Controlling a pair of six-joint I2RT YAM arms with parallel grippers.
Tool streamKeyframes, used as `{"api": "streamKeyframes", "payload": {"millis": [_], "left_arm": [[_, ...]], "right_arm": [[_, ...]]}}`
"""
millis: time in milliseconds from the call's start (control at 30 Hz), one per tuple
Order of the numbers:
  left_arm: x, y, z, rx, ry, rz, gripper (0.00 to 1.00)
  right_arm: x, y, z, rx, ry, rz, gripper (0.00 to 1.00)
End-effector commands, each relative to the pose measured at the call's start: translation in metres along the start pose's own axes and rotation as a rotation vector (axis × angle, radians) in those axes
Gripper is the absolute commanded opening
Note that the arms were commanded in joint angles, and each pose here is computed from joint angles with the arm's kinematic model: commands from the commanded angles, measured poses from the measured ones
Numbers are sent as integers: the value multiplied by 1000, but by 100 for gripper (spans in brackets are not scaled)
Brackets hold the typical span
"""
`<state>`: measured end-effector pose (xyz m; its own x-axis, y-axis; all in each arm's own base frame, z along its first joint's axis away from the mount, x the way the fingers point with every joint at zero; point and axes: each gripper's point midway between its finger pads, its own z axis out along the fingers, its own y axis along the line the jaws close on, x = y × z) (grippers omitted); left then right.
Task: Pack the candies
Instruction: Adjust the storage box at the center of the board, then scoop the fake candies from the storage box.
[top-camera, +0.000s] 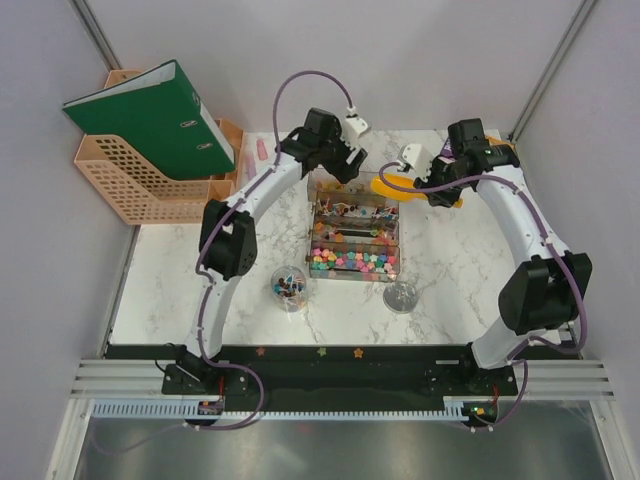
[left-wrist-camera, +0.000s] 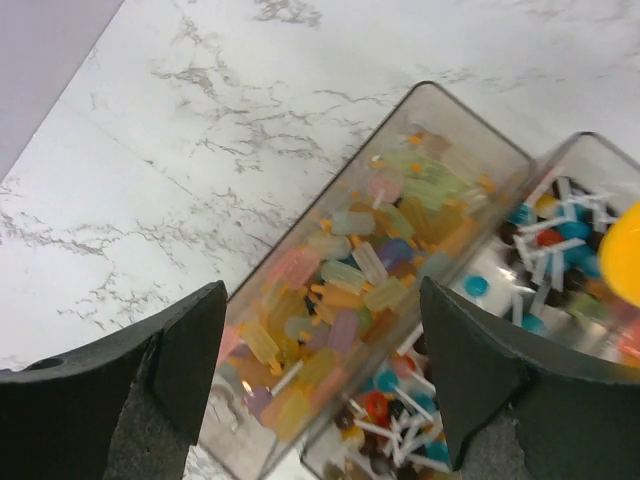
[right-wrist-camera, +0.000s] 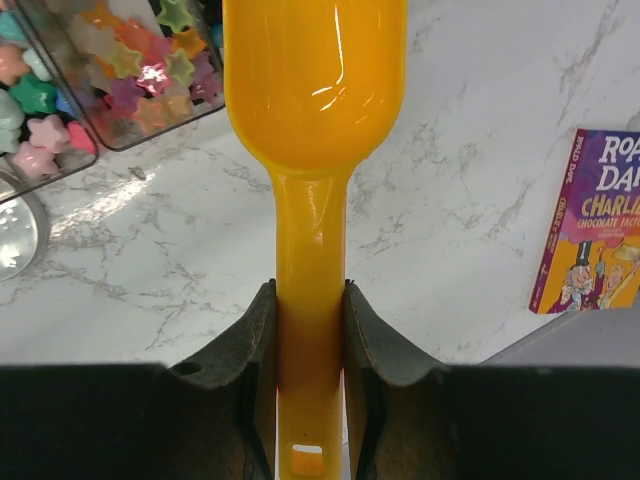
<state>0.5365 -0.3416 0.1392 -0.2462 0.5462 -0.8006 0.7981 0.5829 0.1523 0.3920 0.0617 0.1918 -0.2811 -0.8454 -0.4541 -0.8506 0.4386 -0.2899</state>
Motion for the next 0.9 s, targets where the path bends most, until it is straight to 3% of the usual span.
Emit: {"api": "streamKeyframes", "payload": {"millis": [0,167,200,267,367,400,467,633,867], "left_arm": [[-51,-2,-71,136,-150,-196,83],[-50,-16,-130,459,-221,-504,73],[-47,-35,-142,609,-200,-598,69],[-46,-42,-154,748,-203,-667,51],[-32,-65,-162,928,-137,-810,43],[-28,-70,-163,995,-168,-767,41],[-28,-79,-165,1054,-124,-843,41],[-28,-81,-154,1058,-132,-825,43],[-32,-79,-148,1048,-145,-816,44]], "right_arm": [[-27,9,-23,2,-164,-75,0],[-33,17,-28,3,-241,-88,0],[-36,17,-29,2,-252,-86,0],[-41,16,-32,2,-270,-89,0],[-52,13,-36,-4,-312,-95,0],[-56,13,-37,-8,-324,-96,0],[-60,9,-37,-12,-330,-101,0],[-69,17,-36,-47,-330,-149,0],[-65,41,-23,-109,-236,-225,0]]}}
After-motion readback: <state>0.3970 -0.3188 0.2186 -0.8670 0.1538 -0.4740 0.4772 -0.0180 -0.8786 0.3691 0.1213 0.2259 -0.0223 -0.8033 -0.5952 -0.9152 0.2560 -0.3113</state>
